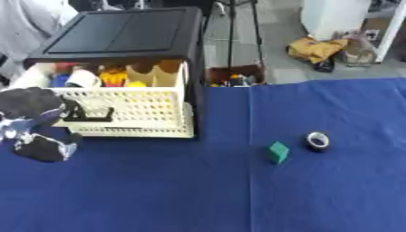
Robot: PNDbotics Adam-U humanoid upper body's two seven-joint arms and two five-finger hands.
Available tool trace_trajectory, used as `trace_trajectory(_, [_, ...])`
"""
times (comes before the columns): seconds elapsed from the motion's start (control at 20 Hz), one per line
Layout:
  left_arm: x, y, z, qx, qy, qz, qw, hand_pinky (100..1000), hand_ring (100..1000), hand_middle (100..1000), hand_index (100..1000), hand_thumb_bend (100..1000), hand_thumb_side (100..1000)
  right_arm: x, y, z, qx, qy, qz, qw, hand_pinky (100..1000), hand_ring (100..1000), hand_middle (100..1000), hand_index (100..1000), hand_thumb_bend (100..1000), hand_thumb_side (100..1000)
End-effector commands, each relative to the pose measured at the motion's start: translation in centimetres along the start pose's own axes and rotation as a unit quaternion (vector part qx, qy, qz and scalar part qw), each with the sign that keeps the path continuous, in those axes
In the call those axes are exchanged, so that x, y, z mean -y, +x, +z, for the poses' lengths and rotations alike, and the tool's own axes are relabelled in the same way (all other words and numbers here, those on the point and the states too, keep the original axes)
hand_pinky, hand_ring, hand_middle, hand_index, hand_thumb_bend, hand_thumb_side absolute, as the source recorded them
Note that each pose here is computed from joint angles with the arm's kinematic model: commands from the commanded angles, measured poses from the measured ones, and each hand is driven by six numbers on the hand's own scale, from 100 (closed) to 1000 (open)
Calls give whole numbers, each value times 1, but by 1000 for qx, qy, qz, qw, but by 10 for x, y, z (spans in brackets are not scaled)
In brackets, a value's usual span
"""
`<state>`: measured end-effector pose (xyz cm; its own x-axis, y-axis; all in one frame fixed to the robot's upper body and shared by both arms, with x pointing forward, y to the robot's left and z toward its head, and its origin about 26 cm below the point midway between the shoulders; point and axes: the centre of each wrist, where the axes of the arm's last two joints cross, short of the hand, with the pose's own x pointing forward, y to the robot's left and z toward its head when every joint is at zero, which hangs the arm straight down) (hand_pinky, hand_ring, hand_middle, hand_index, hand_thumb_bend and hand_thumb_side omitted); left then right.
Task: Pick up objects from table and place into drawer.
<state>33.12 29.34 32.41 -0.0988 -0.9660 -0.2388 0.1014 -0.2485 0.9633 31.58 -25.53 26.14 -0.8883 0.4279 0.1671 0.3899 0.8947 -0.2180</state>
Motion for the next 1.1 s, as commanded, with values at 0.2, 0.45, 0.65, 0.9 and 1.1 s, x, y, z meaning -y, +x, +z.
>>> trace_trajectory(0.2, [-12,-10,10,-16,15,3,1000,100,100,140,955,142,373,4,3,-5,10,-6,2,1000,761,751,692,848,100,923])
trace_trajectory(0.45, [-21,-6,20,-1,42,15,999,100,100,132,1000,140,367,4,3,-4,9,-7,2,1000,761,751,692,847,100,923])
trace_trajectory(0.65, [-26,-3,28,11,61,29,998,100,100,127,1000,150,370,4,3,-4,8,-7,2,1000,762,752,692,847,100,924])
trace_trajectory(0.9, [-28,-3,34,11,74,40,996,100,100,122,1000,149,368,4,3,-4,8,-8,3,1000,762,751,692,847,100,924])
trace_trajectory(1.1, [-42,1,48,6,157,58,986,100,100,108,1000,135,362,5,3,-6,10,-9,6,1000,761,752,693,846,100,921])
